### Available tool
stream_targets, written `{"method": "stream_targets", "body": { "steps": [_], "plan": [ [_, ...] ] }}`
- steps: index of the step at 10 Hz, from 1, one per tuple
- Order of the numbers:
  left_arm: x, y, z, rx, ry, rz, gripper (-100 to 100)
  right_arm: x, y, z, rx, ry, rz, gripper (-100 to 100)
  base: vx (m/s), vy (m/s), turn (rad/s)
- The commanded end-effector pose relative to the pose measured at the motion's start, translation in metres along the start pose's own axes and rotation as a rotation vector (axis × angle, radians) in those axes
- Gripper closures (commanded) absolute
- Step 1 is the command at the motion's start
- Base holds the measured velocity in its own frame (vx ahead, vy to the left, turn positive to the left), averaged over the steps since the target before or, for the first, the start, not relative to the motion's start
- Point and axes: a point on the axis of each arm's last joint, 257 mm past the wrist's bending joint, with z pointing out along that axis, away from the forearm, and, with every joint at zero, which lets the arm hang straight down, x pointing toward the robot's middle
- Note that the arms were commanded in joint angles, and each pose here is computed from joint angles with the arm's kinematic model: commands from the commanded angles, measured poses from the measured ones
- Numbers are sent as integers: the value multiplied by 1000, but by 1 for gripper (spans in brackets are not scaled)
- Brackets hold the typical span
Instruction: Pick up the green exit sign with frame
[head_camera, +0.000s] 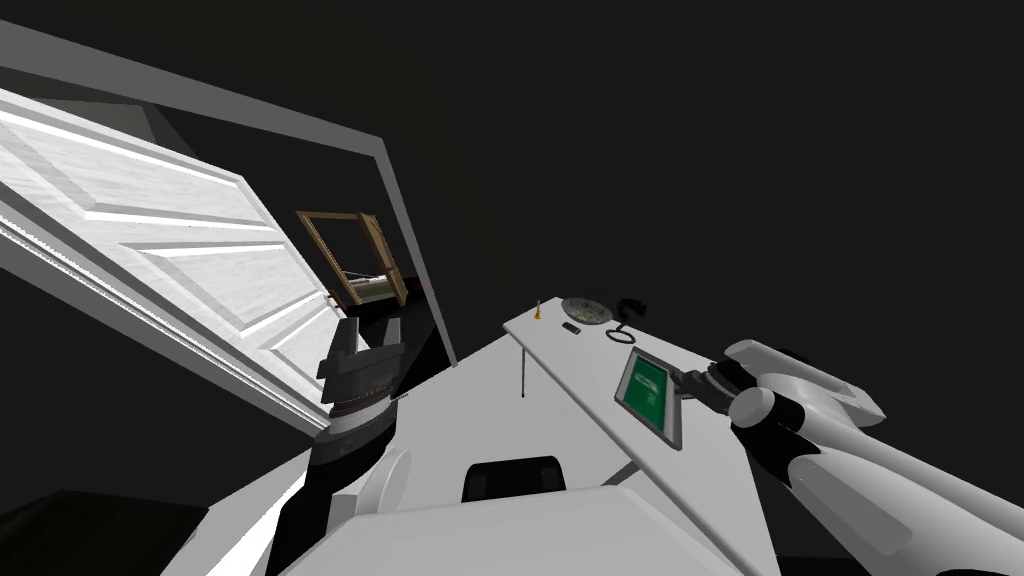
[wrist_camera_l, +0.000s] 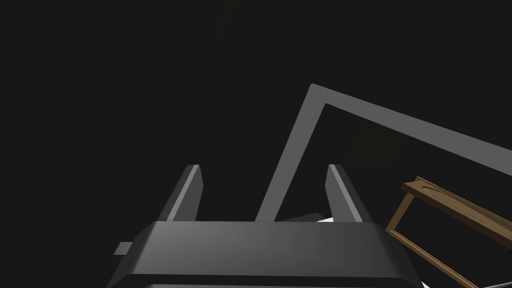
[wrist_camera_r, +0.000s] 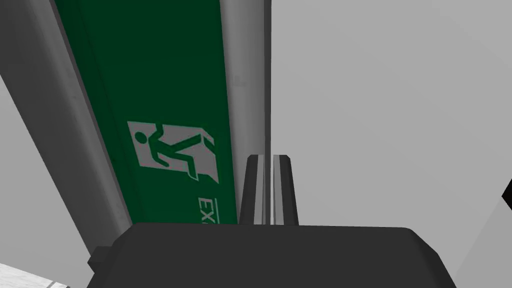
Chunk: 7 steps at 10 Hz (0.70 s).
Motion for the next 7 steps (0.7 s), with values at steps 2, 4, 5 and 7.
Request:
{"method": "stream_targets", "body": {
  "steps": [2, 4, 5, 7],
  "plan": [
    [0, 0, 0, 0, 0, 0, 0, 0, 0, 0, 0, 0, 0, 0, 0, 0, 0],
    [0, 0, 0, 0, 0, 0, 0, 3, -4, -13, 13, -4, -10, 100, 24, 22, -49],
    [0, 0, 0, 0, 0, 0, 0, 5, -3, -21, 13, -5, -15, 100, 27, 33, -40],
    [0, 0, 0, 0, 0, 0, 0, 4, -3, -18, 12, -3, -13, 0, 6, 8, -6]
  ]
}}
